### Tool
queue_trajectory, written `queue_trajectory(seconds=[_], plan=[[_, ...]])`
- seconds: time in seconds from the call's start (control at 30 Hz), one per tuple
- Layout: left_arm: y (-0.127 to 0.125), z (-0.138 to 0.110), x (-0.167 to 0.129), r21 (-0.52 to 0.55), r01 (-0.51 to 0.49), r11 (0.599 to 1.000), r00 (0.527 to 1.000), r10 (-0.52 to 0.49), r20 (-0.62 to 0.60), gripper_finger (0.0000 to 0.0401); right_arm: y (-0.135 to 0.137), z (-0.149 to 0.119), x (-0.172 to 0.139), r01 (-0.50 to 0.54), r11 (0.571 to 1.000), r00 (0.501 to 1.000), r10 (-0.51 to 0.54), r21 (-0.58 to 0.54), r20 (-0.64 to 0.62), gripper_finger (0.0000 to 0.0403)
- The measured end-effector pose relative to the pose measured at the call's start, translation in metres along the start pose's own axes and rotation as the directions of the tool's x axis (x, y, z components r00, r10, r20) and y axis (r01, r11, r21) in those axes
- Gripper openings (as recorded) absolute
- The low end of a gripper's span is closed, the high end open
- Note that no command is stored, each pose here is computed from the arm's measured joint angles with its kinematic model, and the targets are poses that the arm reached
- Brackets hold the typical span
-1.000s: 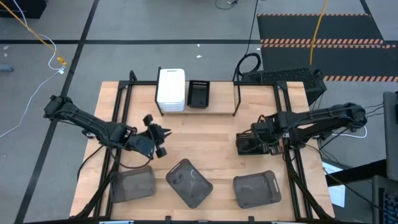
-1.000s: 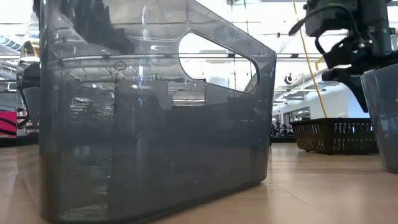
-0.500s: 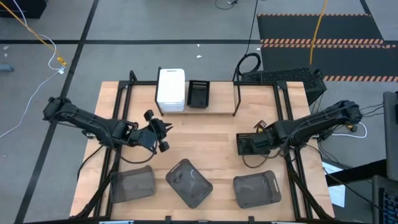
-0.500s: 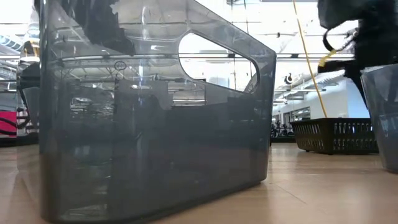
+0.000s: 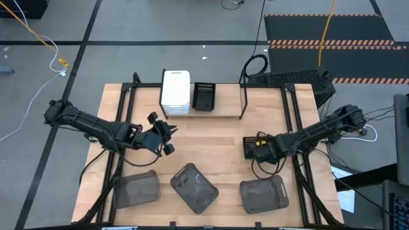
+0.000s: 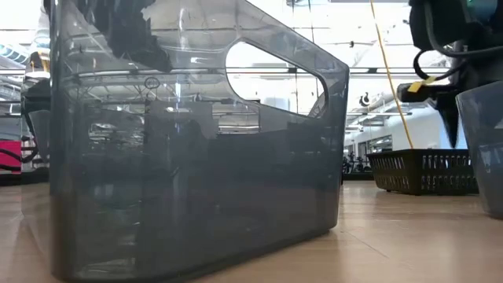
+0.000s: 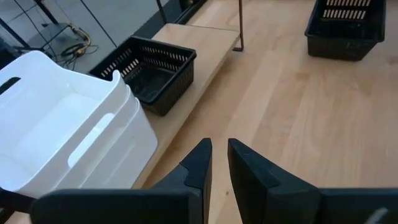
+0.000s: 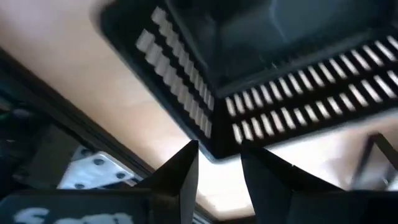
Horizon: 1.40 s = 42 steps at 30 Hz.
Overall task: Stack baskets on shelf by color
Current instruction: Stack the black bin on top of the other black bin on the shelf
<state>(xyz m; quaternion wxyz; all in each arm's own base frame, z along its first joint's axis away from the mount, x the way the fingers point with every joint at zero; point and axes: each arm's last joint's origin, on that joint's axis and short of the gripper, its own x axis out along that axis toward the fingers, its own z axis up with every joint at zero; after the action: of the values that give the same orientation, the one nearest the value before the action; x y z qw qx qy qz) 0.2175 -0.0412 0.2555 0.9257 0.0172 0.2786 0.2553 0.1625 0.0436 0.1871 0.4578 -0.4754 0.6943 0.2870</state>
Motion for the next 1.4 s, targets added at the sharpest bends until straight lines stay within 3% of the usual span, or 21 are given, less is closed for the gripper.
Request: queue_trajectory(seconds=[0.33,0.5,0.63,0.73,0.83,0.93,1.0,1.03,1.1,1.13,1.17,1.27,1.33,1.4], plan=[[-0.003,-0.005,0.004,-0.019,0.008,1.0,0.999,-0.008,-0.043,0.0056,0.012,0.005,0.019,-0.073,0.997,0.996,0.074,-0.021,0.04,0.0114],[-0.01,-0.011,0.013,0.015,0.002,1.0,0.997,0.0,-0.08,0.0056,0.01,0.012,0.025,-0.014,1.0,0.996,0.014,0.007,0.09,0.0111],[-0.014,-0.014,0.019,0.045,-0.005,0.999,0.995,0.009,-0.1,0.0056,-0.001,0.021,0.019,0.058,0.992,0.979,-0.079,0.116,0.186,0.0066],[-0.017,-0.016,0.023,0.054,-0.01,0.998,0.994,0.016,-0.11,0.0056,-0.012,0.026,0.005,0.04,0.984,0.937,-0.098,0.175,0.334,0.0015],[-0.02,-0.018,0.027,0.063,-0.017,0.998,0.993,0.024,-0.119,0.0056,-0.028,0.032,-0.018,0.089,0.952,0.836,-0.231,0.292,0.497,0.001],[-0.022,-0.021,0.031,0.091,-0.037,0.995,0.991,0.048,-0.127,0.0056,-0.047,0.033,-0.051,0.162,0.882,0.671,-0.428,0.443,0.605,0.0005],[-0.022,-0.022,0.034,0.097,-0.044,0.994,0.99,0.057,-0.133,0.0056,-0.064,0.027,-0.076,0.15,0.781,0.548,-0.576,0.607,0.606,0.0004],[-0.022,-0.022,0.035,0.099,-0.048,0.994,0.989,0.061,-0.136,0.0056,-0.073,0.021,-0.088,0.116,0.689,0.507,-0.661,0.716,0.553,0.0004],[-0.023,-0.024,0.037,0.104,-0.056,0.993,0.987,0.07,-0.141,0.0056,-0.091,0.0,-0.108,0.042,0.451,0.459,-0.801,0.892,0.384,0.0004],[-0.023,-0.024,0.037,0.106,-0.059,0.993,0.987,0.073,-0.142,0.0056,-0.1,-0.011,-0.113,0.017,0.374,0.451,-0.83,0.927,0.327,0.0003],[-0.023,-0.024,0.037,0.108,-0.06,0.992,0.987,0.075,-0.142,0.0056,-0.109,-0.023,-0.118,-0.01,0.337,0.443,-0.843,0.942,0.306,0.0003],[-0.021,-0.025,0.038,0.118,-0.078,0.99,0.984,0.096,-0.148,0.0056,-0.143,-0.054,-0.127,-0.173,0.331,0.381,-0.846,0.928,0.372,0.0003],[-0.018,-0.024,0.039,0.118,-0.093,0.989,0.983,0.11,-0.147,0.0056,-0.171,-0.076,-0.134,-0.303,0.304,0.335,-0.853,0.903,0.4,0.0002],[-0.015,-0.023,0.041,0.109,-0.107,0.988,0.981,0.122,-0.149,0.0056,-0.196,-0.095,-0.133,-0.385,0.26,0.352,-0.846,0.886,0.401,0.0002]])
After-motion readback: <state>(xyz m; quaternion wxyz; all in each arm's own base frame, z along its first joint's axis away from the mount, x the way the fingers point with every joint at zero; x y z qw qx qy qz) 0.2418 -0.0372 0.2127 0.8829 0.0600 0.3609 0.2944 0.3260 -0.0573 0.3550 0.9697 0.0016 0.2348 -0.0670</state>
